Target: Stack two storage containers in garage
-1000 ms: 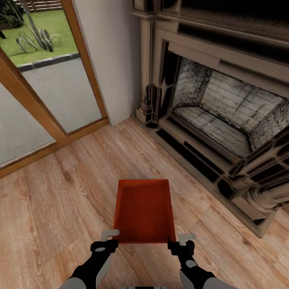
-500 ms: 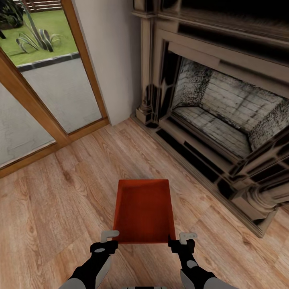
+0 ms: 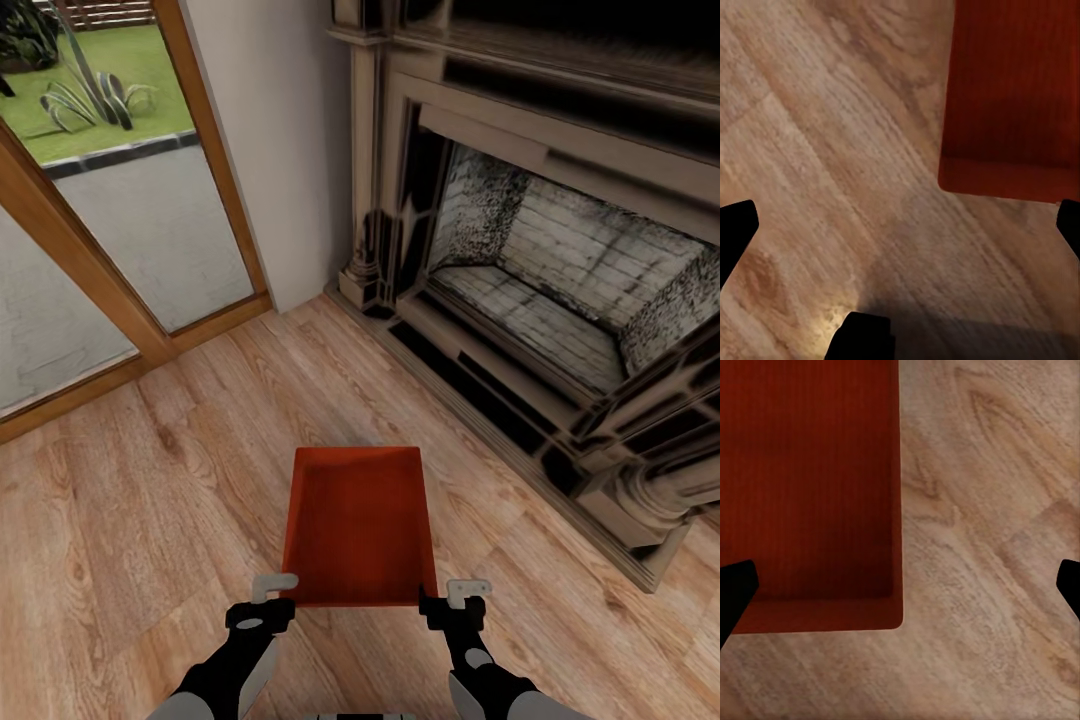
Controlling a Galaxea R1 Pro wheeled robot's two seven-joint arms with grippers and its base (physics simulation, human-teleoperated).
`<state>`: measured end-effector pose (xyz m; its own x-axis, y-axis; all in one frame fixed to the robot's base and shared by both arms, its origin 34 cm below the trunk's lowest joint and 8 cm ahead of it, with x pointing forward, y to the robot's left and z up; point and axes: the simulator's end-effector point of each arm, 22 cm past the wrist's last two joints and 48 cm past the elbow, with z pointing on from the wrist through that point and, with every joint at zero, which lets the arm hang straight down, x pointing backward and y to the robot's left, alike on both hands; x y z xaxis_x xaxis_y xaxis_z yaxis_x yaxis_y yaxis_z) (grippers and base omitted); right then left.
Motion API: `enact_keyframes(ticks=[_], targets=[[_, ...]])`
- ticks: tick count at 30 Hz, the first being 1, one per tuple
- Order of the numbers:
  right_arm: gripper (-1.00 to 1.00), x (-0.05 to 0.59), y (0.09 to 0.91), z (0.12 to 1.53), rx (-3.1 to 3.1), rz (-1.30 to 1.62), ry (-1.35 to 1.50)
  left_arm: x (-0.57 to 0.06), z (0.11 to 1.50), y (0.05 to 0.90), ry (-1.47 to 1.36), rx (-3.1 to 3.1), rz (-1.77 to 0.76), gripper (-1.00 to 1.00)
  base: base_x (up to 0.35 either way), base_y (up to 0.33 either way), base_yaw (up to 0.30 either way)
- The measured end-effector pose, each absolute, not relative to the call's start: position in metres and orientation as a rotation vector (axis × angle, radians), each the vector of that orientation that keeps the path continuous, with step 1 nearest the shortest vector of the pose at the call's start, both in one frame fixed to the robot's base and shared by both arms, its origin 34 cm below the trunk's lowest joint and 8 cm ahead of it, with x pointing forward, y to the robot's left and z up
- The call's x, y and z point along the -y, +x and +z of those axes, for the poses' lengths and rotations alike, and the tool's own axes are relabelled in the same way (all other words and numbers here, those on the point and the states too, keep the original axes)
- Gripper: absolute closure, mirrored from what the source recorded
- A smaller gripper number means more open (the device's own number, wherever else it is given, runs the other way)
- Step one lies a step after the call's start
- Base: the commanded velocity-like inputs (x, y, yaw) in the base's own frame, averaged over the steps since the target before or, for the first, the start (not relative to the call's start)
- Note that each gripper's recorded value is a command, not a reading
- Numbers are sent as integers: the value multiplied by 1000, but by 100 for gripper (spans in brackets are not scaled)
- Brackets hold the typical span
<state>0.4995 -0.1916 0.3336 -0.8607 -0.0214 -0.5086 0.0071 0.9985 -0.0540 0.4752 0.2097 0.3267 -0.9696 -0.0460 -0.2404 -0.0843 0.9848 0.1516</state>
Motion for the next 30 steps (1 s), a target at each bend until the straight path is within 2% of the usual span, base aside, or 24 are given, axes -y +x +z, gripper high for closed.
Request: enact_keyframes(ticks=[7,19,30], targets=[[-100,191,500,334,-2606,-73,-11,-205,351,540,-119,-2754,195,-100,0,0,0],[-100,191,500,334,-2606,-73,-11,-190,348,538,-95,-2761,79,-100,0,0,0],[-100,195,497,332,-2616,-75,-19,-191,348,539,-93,-2758,85,-100,0,0,0]])
